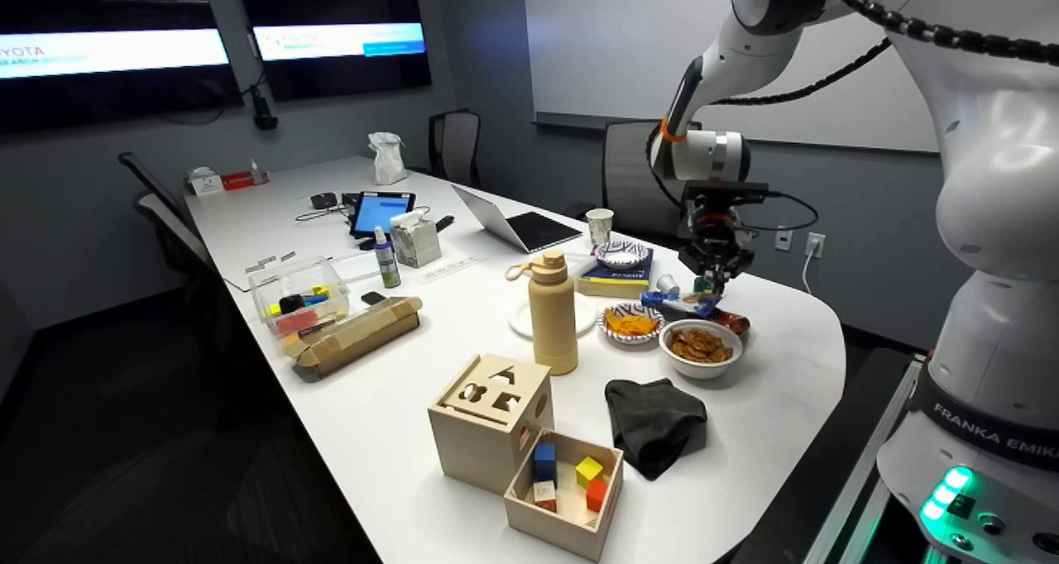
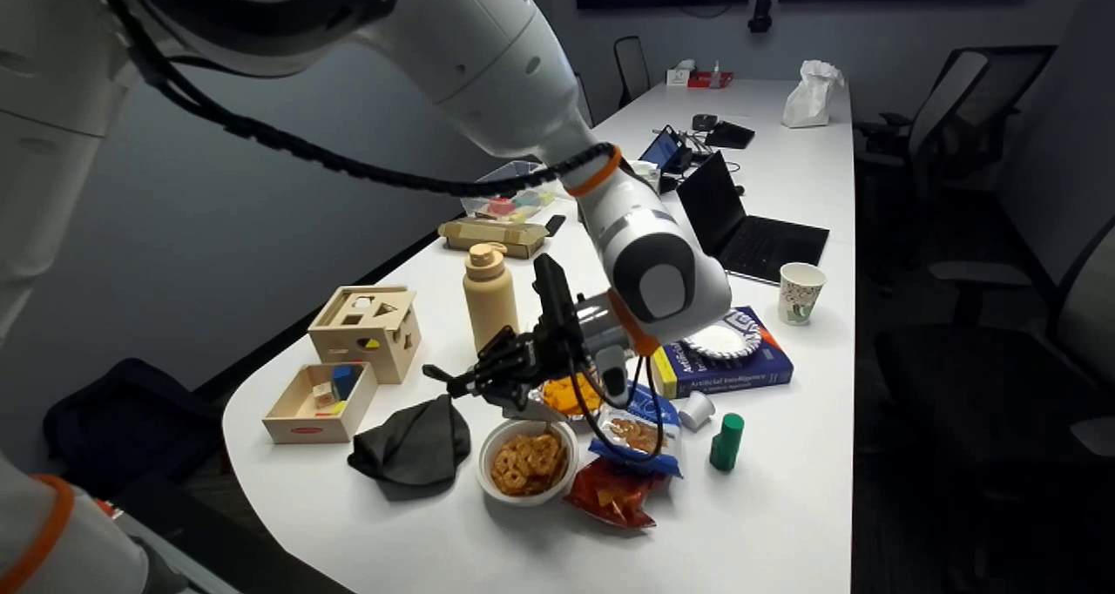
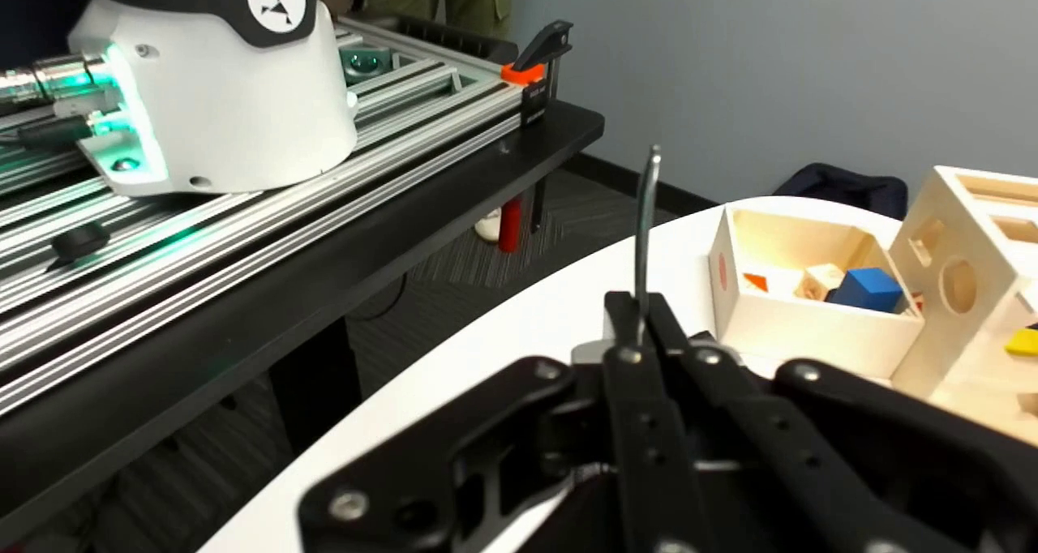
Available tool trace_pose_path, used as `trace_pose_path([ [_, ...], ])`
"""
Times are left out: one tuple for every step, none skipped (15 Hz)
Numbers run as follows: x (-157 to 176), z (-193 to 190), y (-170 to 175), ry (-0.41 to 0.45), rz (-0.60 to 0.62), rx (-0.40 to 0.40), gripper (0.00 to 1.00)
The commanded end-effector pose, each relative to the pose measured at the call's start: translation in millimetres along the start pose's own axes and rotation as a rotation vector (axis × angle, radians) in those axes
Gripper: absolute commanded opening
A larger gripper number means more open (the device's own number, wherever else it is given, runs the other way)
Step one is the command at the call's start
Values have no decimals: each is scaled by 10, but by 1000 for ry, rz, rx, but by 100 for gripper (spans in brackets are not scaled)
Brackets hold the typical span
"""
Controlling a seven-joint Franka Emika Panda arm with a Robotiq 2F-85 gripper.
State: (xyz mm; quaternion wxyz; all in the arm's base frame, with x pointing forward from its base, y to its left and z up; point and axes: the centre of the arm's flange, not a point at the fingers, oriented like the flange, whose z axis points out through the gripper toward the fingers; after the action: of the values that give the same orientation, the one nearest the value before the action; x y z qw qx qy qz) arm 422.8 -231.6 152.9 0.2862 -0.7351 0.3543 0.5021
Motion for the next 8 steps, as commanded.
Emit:
trace_pose_path([
  [-470,-111,-470,150,-101,-77,1],
  [-521,-173,-668,184,-135,-99,1],
  [-554,-232,-842,220,-170,-121,1],
  [-574,-280,-1031,257,-201,-149,1],
  [-573,-325,-1218,293,-232,-180,1],
  [-529,-378,-1402,326,-260,-216,1],
  [-473,-420,-1558,361,-286,-252,1],
  [-418,-459,-1696,399,-315,-286,1],
])
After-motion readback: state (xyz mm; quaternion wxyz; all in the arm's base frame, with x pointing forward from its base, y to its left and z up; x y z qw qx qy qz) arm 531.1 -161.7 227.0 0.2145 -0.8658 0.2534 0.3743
